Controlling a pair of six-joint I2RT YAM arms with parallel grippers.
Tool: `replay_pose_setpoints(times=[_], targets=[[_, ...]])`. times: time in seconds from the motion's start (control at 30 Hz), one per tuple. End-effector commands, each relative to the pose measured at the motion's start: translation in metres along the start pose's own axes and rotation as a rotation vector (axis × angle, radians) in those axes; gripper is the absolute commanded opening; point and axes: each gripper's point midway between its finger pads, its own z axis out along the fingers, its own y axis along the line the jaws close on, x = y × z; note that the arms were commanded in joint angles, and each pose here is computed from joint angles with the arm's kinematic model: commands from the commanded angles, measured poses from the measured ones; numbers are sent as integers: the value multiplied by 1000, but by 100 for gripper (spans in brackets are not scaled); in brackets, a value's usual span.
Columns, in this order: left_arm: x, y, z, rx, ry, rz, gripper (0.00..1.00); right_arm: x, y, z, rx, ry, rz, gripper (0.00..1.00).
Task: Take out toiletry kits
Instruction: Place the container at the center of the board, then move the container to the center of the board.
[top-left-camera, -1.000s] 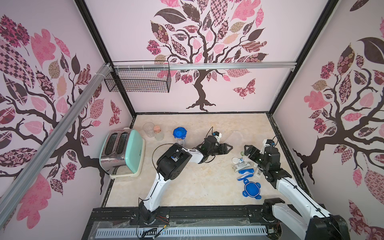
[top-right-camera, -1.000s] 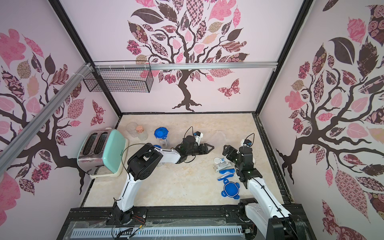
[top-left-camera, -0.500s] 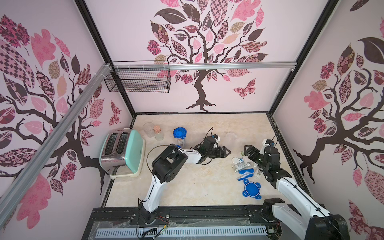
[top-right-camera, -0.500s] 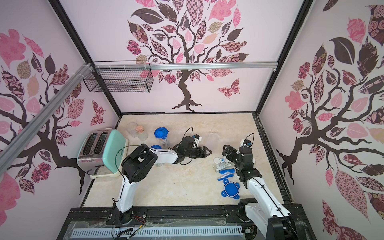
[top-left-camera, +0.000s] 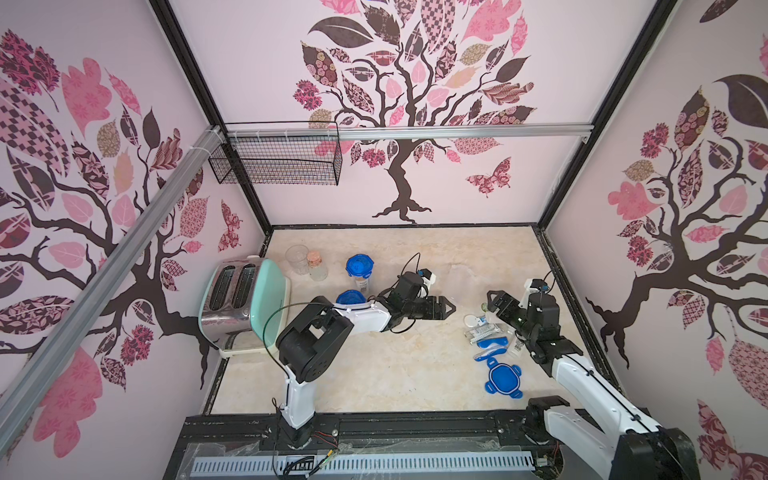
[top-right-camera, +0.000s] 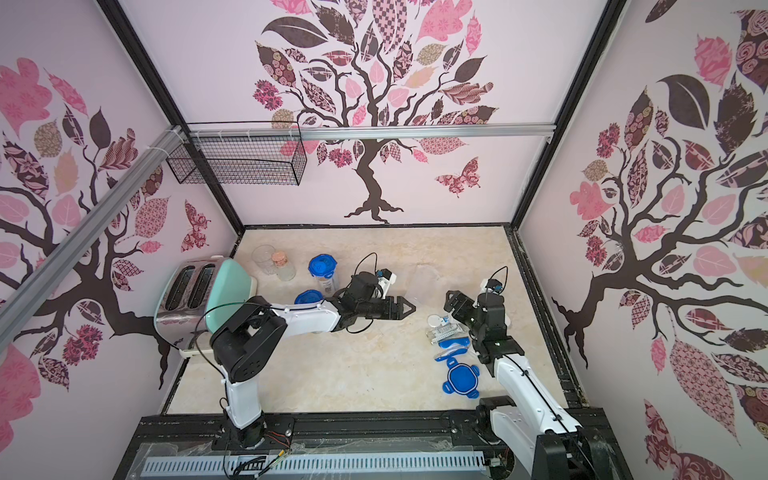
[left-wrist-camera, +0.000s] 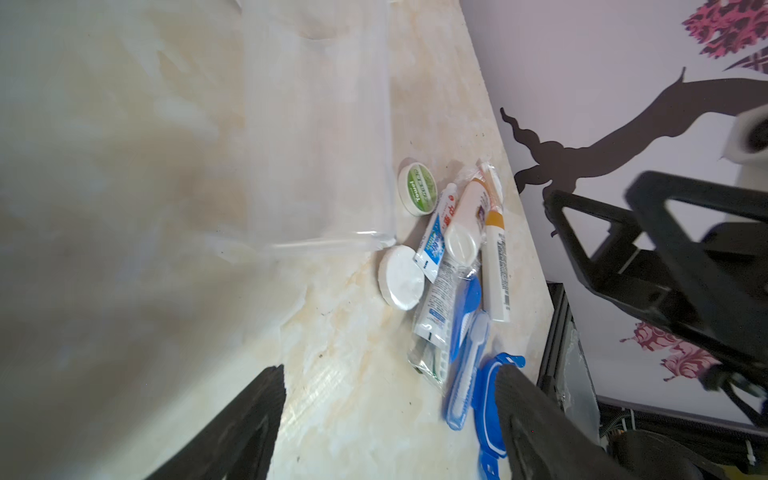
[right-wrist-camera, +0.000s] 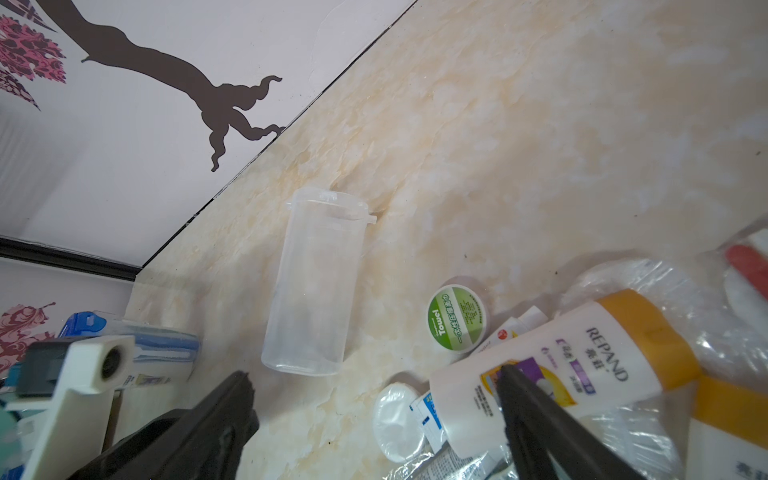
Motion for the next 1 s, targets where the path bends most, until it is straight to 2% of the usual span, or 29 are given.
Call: replay_pose_setpoints(times=[0.0, 0.2, 0.33, 0.5, 0.67, 0.87, 0.97], targets=[[-7, -30, -32, 1, -43, 102, 81, -2, 3, -3, -15, -5, -12, 94], [-11, -58, -110, -51, -133, 208, 80, -1, 26, -8, -135, 17, -55, 94], [-13, -47, -170, -215, -217, 236, 79, 3, 46, -11, -226, 62, -75, 92], [-14, -33, -251, -381, -341, 192, 79, 16, 78, -14, -312, 125, -155, 91], [-2, -41, -322, -462, -411, 234, 79, 45, 123, -17, -376, 244, -282, 92], [23, -21, -409, -641, -548, 261, 83, 102, 182, -19, -409, 452, -464, 94], [38, -8, -436, -686, -628, 243, 86, 128, 217, -19, -470, 516, -542, 95]])
